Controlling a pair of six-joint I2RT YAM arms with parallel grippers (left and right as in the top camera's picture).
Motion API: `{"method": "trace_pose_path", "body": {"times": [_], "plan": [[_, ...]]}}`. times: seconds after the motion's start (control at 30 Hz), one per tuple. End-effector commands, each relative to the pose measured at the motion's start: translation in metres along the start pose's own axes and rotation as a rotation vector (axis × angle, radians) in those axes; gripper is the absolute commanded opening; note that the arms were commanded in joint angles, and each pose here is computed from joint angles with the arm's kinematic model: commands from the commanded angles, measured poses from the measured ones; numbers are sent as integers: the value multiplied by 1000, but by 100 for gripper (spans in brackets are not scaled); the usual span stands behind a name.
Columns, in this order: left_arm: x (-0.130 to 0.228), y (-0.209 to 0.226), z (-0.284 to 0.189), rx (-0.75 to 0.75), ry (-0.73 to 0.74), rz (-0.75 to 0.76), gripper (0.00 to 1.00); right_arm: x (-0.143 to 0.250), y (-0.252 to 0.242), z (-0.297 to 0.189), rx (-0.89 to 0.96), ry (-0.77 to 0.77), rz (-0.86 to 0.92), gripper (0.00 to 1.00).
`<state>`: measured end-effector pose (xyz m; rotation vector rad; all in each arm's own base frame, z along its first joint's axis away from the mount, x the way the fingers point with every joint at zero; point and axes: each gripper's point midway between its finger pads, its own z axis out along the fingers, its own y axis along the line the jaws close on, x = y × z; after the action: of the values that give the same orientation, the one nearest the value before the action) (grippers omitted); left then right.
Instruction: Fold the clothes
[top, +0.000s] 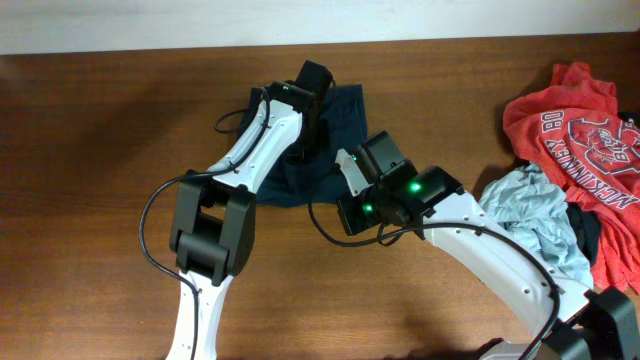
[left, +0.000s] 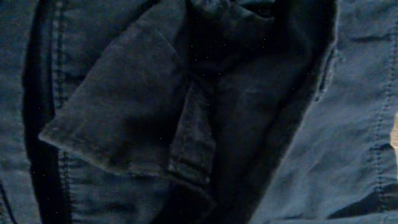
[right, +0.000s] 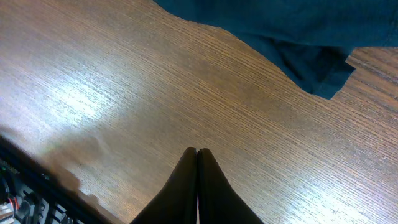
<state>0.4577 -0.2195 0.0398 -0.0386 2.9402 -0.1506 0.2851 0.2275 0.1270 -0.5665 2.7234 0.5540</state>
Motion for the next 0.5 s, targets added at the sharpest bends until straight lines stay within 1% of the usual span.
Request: {"method": "trace_pose_path", "body": {"times": [0.0, 0.07, 0.1, 0.13, 0.2, 0.23, 0.3, 0.37, 0.4, 0.43, 0.47], "plan": [[-12, -15, -25, 56, -32, 4, 20, 0, 1, 0, -5, 1, -13, 4], [-24, -16, -47, 67, -61, 4, 25, 0, 1, 0, -5, 1, -13, 4], [-32, -17, -61, 77, -83, 11, 34, 0, 1, 0, -5, 0, -13, 4], [-41, -19, -81, 90, -117, 30, 48, 0, 1, 0, -3, 0, -13, 4], [-56, -23, -114, 113, -182, 77, 56, -1, 0, 0, 2, -1, -13, 4], [-61, -25, -126, 119, -206, 100, 59, -1, 0, 0, 2, -2, -13, 4], [-67, -24, -144, 115, -246, 143, 69, -2, 0, 0, 2, -6, -14, 4], [-69, -16, -150, 67, -262, 166, 71, -5, -4, 0, 27, -22, -4, 4], [-68, -2, -148, -3, -257, 155, 71, -12, -11, -1, 66, -50, 11, 4], [-66, 9, -143, -45, -239, 146, 69, -17, -12, -1, 72, -74, 15, 4], [-63, 21, -139, -79, -212, 135, 62, -27, -10, -2, 63, -112, 6, 4]]}}
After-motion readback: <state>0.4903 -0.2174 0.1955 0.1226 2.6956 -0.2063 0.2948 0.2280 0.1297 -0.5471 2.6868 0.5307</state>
